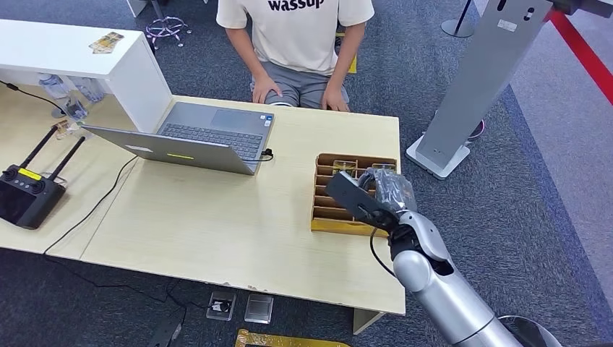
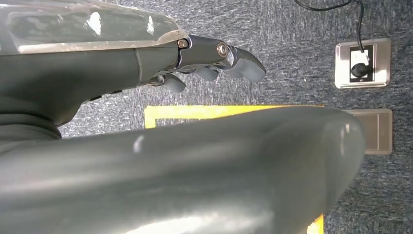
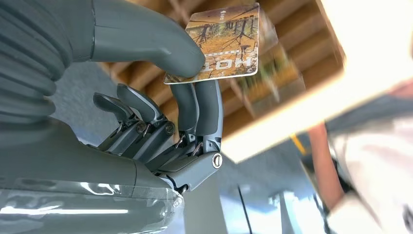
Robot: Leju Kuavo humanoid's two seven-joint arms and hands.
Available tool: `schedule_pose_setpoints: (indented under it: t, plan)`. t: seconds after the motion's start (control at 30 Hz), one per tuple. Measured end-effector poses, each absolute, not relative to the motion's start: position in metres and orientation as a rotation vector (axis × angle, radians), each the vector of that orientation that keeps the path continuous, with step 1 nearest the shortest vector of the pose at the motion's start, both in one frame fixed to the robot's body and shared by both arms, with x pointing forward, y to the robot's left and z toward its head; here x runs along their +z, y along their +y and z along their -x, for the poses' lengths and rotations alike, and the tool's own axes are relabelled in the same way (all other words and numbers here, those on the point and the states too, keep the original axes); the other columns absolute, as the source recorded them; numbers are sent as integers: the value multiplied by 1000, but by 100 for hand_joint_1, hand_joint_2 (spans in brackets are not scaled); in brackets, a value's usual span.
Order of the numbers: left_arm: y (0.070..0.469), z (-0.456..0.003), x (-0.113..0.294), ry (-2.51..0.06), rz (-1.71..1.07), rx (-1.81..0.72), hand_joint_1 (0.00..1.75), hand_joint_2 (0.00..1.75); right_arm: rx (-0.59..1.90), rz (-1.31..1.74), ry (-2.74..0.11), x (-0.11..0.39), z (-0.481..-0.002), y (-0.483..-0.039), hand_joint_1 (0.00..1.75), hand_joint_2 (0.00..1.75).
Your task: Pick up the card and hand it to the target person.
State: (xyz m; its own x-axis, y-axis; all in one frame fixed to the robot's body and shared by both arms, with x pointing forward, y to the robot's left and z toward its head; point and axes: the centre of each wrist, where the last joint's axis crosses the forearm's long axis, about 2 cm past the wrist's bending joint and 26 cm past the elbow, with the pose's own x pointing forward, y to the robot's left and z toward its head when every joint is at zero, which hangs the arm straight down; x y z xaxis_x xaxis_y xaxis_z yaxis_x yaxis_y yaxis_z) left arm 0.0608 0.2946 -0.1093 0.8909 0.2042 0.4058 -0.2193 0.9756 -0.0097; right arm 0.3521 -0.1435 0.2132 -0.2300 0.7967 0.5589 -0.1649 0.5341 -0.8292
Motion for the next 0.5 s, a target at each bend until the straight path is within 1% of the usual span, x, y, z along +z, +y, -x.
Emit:
schedule_pose_setpoints:
  t: [0.23,0.5]
  plan:
    - [295,-61,-109,-419,-40,229,0,0,879,717,-1787,247,-346,-152,175,175]
    - [295,-61,-109,-425,-40,228,0,0,838,637,-2035,255,-342,-149,175,175]
